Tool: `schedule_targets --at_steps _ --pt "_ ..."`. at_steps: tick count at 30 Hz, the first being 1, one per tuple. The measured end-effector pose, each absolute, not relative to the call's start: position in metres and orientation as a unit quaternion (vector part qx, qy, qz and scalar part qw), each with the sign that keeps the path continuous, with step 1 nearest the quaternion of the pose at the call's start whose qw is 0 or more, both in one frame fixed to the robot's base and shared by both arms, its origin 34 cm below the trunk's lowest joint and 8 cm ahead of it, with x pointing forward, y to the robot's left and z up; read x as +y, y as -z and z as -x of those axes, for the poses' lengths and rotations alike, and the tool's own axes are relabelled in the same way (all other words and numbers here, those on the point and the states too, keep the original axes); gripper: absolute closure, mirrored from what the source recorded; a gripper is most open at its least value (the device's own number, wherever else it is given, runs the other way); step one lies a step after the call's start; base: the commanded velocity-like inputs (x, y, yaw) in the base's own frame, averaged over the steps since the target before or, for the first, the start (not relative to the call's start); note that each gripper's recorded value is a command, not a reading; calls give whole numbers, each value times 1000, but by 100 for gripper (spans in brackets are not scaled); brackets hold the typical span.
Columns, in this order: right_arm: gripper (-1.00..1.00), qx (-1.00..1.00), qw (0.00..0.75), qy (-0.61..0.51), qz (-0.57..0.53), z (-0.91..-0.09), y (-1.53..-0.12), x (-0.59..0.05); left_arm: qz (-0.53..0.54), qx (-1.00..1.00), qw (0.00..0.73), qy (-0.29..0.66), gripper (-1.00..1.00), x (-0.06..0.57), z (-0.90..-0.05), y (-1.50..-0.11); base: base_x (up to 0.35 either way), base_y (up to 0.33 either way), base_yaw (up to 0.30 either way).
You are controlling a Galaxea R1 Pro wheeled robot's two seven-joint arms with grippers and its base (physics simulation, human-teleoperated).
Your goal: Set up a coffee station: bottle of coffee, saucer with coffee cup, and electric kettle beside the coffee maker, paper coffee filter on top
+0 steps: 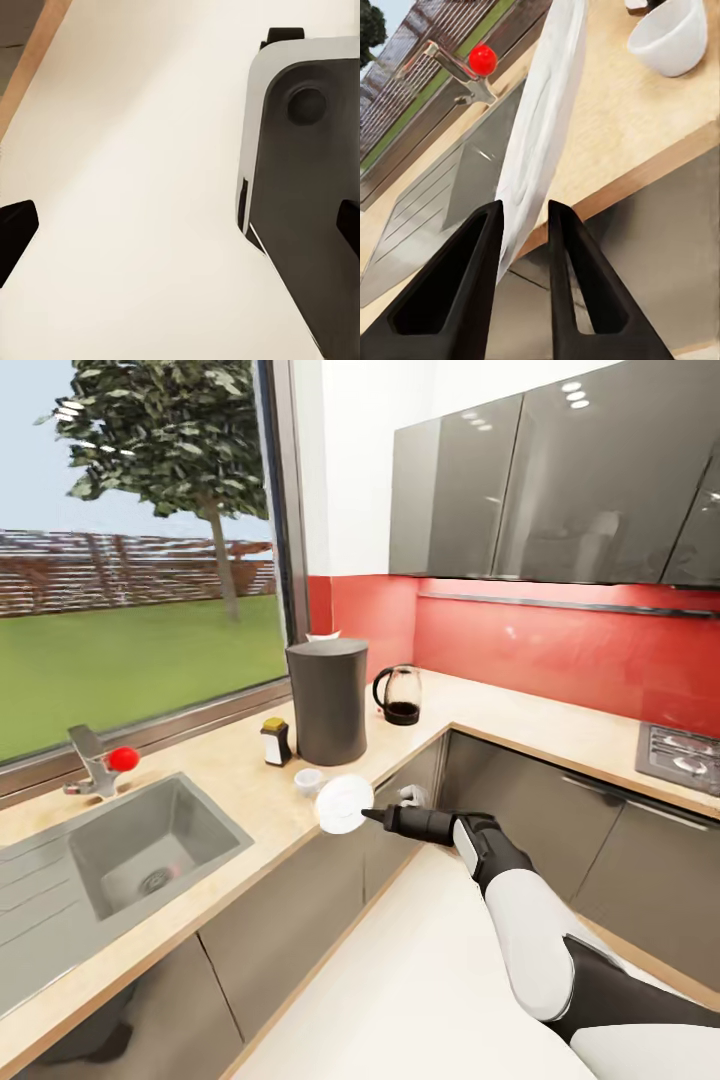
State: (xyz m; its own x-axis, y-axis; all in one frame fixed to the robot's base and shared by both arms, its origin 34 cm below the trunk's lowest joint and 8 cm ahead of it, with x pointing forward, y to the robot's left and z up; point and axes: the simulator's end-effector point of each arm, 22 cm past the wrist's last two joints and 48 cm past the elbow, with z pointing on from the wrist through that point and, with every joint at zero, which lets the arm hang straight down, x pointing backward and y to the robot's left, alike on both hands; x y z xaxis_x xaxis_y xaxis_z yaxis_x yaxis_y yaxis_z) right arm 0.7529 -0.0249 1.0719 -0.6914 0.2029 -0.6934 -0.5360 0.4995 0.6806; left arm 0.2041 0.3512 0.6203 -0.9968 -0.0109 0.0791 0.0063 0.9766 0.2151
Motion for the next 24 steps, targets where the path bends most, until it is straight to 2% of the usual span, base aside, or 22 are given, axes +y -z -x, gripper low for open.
schedule_targets --at_steps 6,24 --pt "100 779 378 -489 107 -753 -1072 -25 -1 -993 40 108 -100 351 -204 -620 295 -173 -125" --pt "100 779 378 -489 107 -753 -1072 -25 -2 -993 40 108 -100 351 -204 -620 251 -225 -2"
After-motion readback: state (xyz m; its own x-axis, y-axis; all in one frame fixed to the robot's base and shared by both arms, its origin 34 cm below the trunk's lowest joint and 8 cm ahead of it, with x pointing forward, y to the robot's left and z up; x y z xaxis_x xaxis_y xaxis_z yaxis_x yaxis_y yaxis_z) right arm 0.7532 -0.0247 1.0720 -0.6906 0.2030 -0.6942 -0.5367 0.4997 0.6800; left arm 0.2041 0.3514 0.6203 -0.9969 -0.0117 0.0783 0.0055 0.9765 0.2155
